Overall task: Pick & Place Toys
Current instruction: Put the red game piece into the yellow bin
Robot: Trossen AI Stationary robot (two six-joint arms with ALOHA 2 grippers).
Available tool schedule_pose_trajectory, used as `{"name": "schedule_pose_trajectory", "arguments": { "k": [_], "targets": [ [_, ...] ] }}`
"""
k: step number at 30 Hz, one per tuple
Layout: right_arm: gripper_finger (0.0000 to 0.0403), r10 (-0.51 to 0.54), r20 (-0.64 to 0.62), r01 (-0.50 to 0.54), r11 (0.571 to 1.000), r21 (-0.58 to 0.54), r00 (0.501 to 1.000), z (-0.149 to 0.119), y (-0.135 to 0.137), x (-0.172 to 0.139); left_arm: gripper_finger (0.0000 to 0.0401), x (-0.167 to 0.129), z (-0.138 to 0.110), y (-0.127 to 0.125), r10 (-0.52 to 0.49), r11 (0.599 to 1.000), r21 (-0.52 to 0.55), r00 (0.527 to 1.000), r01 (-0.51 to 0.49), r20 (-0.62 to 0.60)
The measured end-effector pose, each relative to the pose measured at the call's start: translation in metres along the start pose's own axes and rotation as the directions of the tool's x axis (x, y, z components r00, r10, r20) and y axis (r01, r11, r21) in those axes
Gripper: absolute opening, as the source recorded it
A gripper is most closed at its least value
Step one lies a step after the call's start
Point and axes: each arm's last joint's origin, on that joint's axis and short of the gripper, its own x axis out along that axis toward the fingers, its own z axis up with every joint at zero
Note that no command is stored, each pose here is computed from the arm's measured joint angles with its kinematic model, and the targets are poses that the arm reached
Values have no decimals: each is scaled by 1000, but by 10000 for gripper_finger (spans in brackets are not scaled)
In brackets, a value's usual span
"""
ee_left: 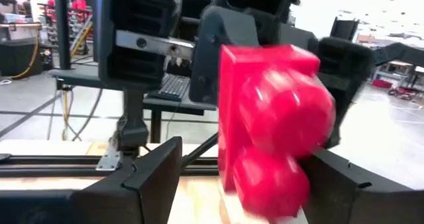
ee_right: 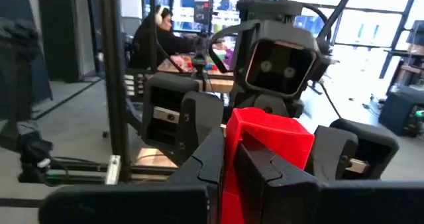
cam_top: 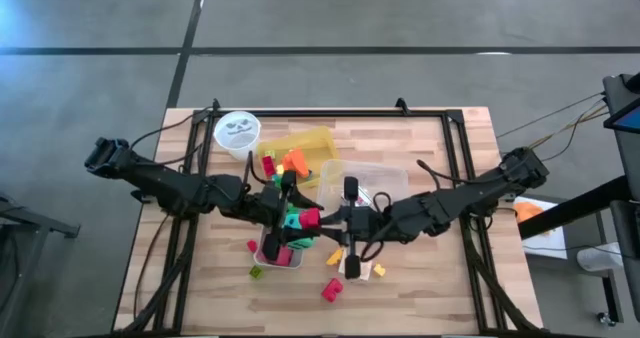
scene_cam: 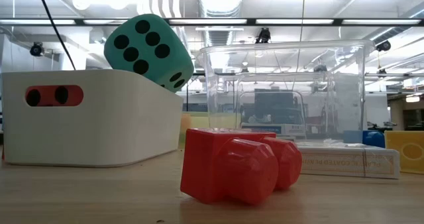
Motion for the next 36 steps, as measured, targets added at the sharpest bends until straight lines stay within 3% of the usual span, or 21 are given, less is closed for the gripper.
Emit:
{"name": "schedule_pose_trajectory", "arguments": {
  "k": [12, 21, 32, 36],
  "targets": [
    [15, 23, 19, -23, 999, -26, 1000, 2, -2, 1, 248, 0, 1, 0, -41, 999, 26, 999, 41, 1],
    [15, 14, 14, -14, 999, -29, 1000, -3, -6, 5, 115, 0, 1, 0, -40, 996, 77, 999, 40, 0],
    [15, 16, 10, -16, 1000, 12, 1000, -5, -6, 5, 115, 0, -1, 0, -44, 996, 80, 999, 45, -12],
    [41, 23, -15, -23, 999, 33, 1000, -7, -6, 5, 115, 0, -3, 0, -48, 996, 74, 998, 51, -38]
  ]
}}
